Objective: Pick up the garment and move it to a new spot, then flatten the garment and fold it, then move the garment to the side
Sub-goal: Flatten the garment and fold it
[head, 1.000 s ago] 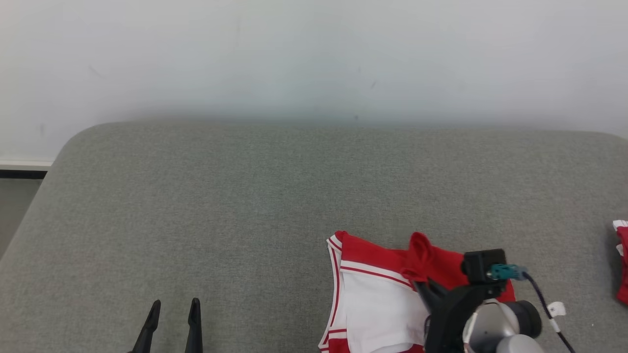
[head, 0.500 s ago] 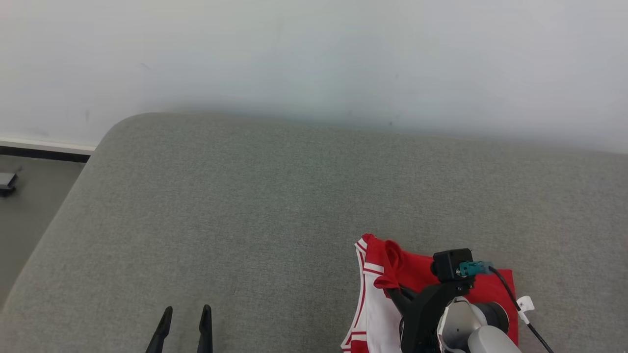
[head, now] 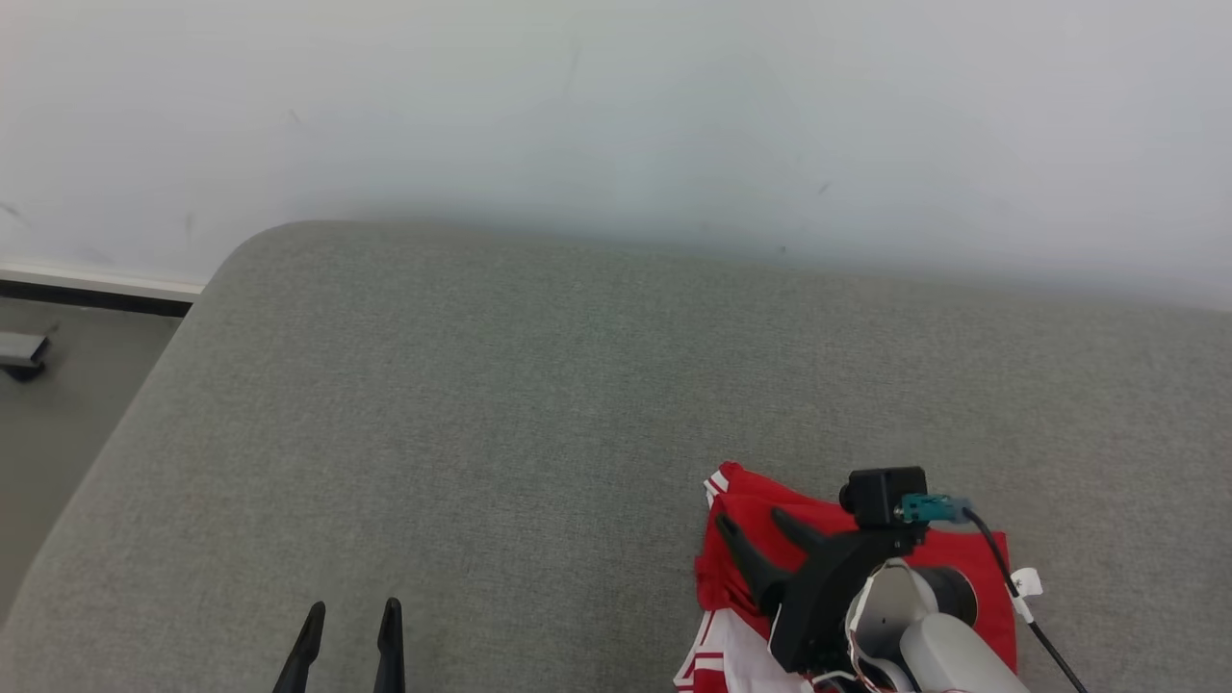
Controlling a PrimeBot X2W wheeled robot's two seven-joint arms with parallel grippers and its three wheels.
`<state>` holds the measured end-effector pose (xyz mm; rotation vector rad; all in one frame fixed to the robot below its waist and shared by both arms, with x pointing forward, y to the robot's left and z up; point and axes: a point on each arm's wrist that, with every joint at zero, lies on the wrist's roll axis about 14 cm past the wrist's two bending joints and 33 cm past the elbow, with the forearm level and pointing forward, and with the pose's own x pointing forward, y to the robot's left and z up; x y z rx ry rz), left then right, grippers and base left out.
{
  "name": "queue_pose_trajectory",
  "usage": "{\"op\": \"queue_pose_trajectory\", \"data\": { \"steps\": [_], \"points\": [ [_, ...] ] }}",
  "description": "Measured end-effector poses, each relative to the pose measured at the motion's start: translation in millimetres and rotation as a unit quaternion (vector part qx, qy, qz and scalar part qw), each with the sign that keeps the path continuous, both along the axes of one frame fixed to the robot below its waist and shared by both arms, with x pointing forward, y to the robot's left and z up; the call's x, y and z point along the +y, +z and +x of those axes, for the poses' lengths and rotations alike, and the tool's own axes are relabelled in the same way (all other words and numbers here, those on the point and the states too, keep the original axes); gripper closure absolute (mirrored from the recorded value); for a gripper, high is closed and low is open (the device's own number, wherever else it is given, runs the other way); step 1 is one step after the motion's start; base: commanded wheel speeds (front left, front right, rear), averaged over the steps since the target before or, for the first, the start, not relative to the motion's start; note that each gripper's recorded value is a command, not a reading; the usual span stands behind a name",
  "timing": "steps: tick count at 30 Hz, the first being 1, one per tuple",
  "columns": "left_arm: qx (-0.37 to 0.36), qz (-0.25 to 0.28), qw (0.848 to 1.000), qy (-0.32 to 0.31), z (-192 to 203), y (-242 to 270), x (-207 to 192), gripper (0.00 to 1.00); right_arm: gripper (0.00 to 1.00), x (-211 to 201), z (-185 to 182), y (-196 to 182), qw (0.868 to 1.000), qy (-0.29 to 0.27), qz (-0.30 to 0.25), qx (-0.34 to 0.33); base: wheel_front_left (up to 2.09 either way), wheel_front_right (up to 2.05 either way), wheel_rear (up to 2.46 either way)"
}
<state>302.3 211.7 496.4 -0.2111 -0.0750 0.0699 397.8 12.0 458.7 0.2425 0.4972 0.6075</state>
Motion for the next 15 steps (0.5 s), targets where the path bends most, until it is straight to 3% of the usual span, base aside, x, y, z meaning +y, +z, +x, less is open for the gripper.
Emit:
{"op": "queue_pose_trajectory", "data": {
  "steps": [6, 11, 15],
  "points": [
    [-0.010, 0.004, 1.000, -0.011, 6, 7, -6, 0.00, 0.00, -20, 21, 47, 0.994, -0.050, 0.044, -0.087, 0.00, 0.00, 0.00],
    [-0.017, 0.005, 1.000, -0.022, 12, 11, -12, 0.00, 0.00, -87, 27, 45, 0.982, -0.135, -0.010, -0.130, 0.00, 0.00, 0.00],
    [-0.020, 0.004, 1.000, -0.024, 13, 13, -14, 0.00, 0.00, -138, 11, 18, 0.974, -0.186, -0.065, -0.111, 0.00, 0.00, 0.00]
  ]
}}
